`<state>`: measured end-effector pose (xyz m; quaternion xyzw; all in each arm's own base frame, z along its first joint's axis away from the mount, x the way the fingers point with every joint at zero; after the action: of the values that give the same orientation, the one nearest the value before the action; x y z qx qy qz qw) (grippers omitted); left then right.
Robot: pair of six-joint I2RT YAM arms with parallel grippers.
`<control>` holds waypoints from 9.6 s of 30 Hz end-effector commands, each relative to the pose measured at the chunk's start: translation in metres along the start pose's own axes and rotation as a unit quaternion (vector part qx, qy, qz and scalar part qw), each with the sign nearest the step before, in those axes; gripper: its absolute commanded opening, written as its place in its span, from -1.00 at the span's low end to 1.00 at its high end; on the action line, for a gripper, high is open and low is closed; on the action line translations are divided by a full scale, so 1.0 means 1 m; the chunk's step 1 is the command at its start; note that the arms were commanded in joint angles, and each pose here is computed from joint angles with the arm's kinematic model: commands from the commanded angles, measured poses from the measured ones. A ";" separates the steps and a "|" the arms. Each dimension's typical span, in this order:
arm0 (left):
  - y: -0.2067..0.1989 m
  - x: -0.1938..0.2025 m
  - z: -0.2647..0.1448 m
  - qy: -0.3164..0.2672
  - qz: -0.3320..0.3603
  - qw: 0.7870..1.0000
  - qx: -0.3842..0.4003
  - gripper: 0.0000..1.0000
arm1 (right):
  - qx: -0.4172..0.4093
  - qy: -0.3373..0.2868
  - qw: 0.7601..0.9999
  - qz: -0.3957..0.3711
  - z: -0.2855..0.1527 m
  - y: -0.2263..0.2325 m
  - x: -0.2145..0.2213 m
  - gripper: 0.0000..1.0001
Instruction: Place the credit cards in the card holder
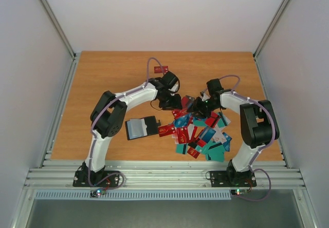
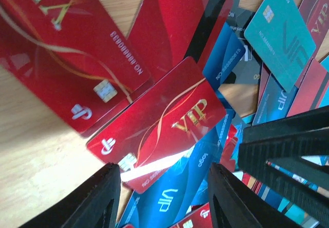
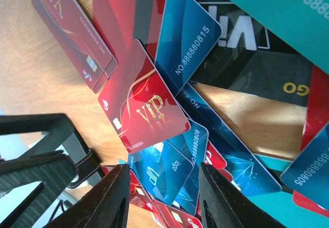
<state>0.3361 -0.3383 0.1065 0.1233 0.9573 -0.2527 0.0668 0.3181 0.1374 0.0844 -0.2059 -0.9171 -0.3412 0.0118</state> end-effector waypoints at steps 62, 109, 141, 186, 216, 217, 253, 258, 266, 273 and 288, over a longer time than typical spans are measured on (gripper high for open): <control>-0.005 -0.005 -0.030 0.005 0.031 0.990 0.139 -0.06 | -0.092 0.035 0.993 -0.071 0.036 0.000 -0.012 -0.98; 0.016 0.099 -0.230 -0.096 0.112 0.927 0.344 -0.15 | -0.336 0.156 0.889 -0.269 -0.095 0.172 0.123 -0.98; 0.008 0.136 -0.274 -0.146 0.130 0.941 0.276 0.10 | -0.361 0.219 0.844 -0.330 -0.113 0.203 0.164 -0.98; 0.011 0.090 -0.267 -0.261 -0.008 0.888 0.379 -1.00 | -0.433 0.173 0.841 -0.274 -0.105 0.238 0.153 -0.70; 0.129 0.123 -0.152 -0.124 -0.084 0.989 0.014 0.75 | -0.133 0.083 0.958 -0.239 -0.073 0.136 0.150 -0.98; 0.131 0.120 -0.146 -0.118 -0.086 0.989 0.017 0.75 | -0.131 0.083 0.959 -0.238 -0.073 0.135 0.150 -0.98; 0.164 0.110 -0.095 -0.064 -0.134 0.989 -0.029 0.76 | -0.107 0.097 0.959 -0.246 -0.076 0.124 0.156 -0.98; 0.166 0.113 -0.103 -0.076 -0.134 0.987 -0.047 0.77 | -0.107 0.097 0.958 -0.247 -0.076 0.123 0.157 -0.98; 0.159 0.109 -0.096 -0.072 -0.129 0.989 -0.006 0.81 | -0.110 0.101 0.957 -0.248 -0.075 0.126 0.156 -0.97; 0.160 0.105 -0.090 -0.063 -0.134 0.989 0.001 0.80 | -0.110 0.104 0.956 -0.250 -0.078 0.127 0.158 -0.97; 0.143 0.096 -0.103 -0.076 -0.128 0.988 0.027 0.71 | -0.110 0.103 0.957 -0.249 -0.078 0.124 0.159 -0.98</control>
<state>0.2667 -0.1398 0.0921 -0.0275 0.9587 -0.2724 0.0774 0.2124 0.2294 0.2389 0.0517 -0.8958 -0.4414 0.0064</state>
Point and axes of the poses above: each gripper's point midway between its finger pads, its own z axis out along the fingers, its own y axis along the line the jaws close on, x = y × z, the point moved 5 cm from there along -z, back along the fingers, and after that the axes turned 6 degrees about z, right-handed, at the moved point
